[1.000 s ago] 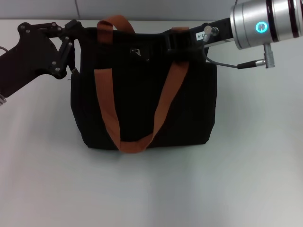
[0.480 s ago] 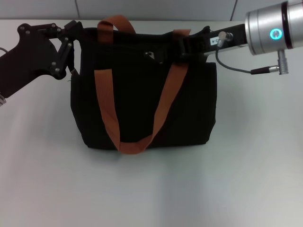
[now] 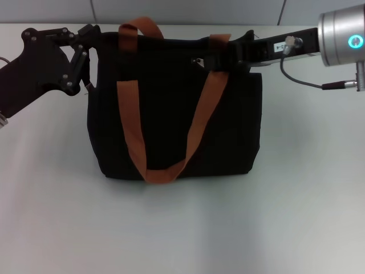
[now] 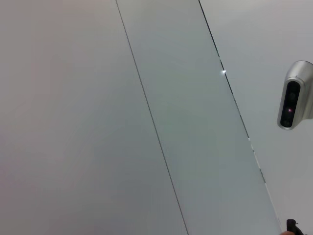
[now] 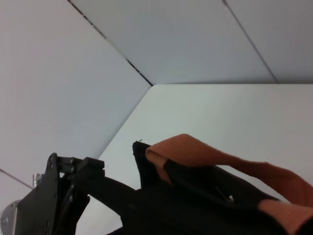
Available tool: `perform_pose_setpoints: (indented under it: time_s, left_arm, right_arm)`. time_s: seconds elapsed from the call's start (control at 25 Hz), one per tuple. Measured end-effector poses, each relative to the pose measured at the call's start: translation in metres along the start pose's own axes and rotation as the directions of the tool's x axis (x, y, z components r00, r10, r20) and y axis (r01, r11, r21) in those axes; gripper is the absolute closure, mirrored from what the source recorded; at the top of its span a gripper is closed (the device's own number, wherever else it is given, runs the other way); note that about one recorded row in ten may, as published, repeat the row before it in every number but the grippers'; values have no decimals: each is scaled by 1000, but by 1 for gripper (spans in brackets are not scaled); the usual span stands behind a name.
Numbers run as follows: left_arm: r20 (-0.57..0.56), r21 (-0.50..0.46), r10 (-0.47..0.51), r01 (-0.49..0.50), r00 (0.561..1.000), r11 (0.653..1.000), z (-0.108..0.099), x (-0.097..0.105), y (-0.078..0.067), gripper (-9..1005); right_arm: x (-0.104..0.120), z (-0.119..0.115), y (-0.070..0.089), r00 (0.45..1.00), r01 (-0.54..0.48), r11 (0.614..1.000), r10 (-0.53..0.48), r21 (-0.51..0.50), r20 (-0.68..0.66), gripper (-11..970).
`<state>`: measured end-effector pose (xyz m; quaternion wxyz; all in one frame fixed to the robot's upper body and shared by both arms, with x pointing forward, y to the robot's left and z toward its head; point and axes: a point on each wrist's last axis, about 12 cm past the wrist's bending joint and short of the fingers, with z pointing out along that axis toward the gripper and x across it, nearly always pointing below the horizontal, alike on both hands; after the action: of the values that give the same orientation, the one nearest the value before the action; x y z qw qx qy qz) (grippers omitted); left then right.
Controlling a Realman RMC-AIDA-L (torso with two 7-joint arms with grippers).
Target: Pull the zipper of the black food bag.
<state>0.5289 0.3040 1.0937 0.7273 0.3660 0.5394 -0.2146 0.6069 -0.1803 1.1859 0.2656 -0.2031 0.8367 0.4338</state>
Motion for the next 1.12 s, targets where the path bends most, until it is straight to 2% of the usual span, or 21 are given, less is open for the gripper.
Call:
perform_pose_setpoints:
  time_s: [0.6, 1.12]
  left_arm:
    - [-2, -4, 0, 0, 1000, 1000, 0, 0, 0, 973]
    - [-2, -6, 1, -1, 1000, 1000, 0, 0, 1, 973]
  right_arm:
    - [7, -20, -16, 998, -46, 998, 44, 40, 45, 960]
    - [11, -24, -20, 997, -62, 997, 60, 45, 54, 961]
